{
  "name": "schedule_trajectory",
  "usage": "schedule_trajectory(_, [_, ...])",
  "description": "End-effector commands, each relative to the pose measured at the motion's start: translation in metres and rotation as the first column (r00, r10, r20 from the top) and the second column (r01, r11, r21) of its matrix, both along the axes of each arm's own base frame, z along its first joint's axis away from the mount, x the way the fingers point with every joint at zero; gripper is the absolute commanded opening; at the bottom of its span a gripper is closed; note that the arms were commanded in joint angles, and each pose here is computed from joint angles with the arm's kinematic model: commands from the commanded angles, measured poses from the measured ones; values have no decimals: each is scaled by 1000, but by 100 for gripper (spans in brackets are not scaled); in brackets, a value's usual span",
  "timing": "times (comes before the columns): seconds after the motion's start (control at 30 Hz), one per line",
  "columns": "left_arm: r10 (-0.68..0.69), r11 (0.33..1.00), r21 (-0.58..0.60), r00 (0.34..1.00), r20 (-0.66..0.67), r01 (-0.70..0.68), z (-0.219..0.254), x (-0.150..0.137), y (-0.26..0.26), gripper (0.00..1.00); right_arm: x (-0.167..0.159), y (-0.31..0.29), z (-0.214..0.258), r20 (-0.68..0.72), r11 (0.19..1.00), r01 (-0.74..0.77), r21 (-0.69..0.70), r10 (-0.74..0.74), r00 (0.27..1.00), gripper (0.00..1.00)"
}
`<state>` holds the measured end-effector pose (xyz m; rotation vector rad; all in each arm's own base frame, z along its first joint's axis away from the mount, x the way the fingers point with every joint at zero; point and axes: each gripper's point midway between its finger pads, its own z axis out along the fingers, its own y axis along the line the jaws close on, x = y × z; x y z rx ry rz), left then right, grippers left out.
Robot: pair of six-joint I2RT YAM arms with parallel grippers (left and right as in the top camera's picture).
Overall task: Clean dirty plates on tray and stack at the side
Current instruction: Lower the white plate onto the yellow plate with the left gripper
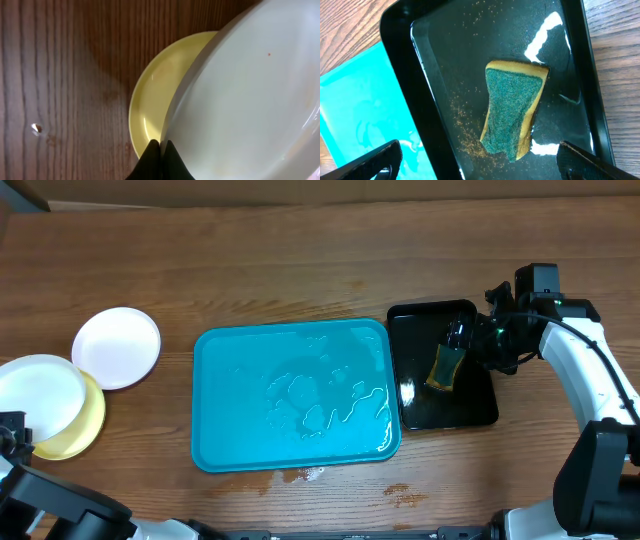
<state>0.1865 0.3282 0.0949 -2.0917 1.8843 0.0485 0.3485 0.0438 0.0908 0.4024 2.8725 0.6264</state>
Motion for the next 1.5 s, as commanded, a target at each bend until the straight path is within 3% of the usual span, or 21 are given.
schedule_trajectory(0.0, [3,999,-37,1000,17,-3,-13,3,-10,4,6,1,11,42,1000,-8,2,8,999,100])
schedule_trajectory(0.37, [46,997,-58,997,-58,-50,-29,-14,-18,4,6,1,11,42,1000,-8,2,8,999,100])
schedule_trajectory(0.53, [58,995,-78,998,-29,-61,-40,-11,-24,4,6,1,11,42,1000,-8,2,8,999,100])
schedule_trajectory(0.9, [-60,991,-107,975,215,85,-51,31,-39,4,6,1,11,42,1000,-8,2,8,999,100])
schedule_trajectory(1.47, [-267,959,-26,928,260,283,-43,100,-74,6,6,1,11,42,1000,-8,2,8,999,100])
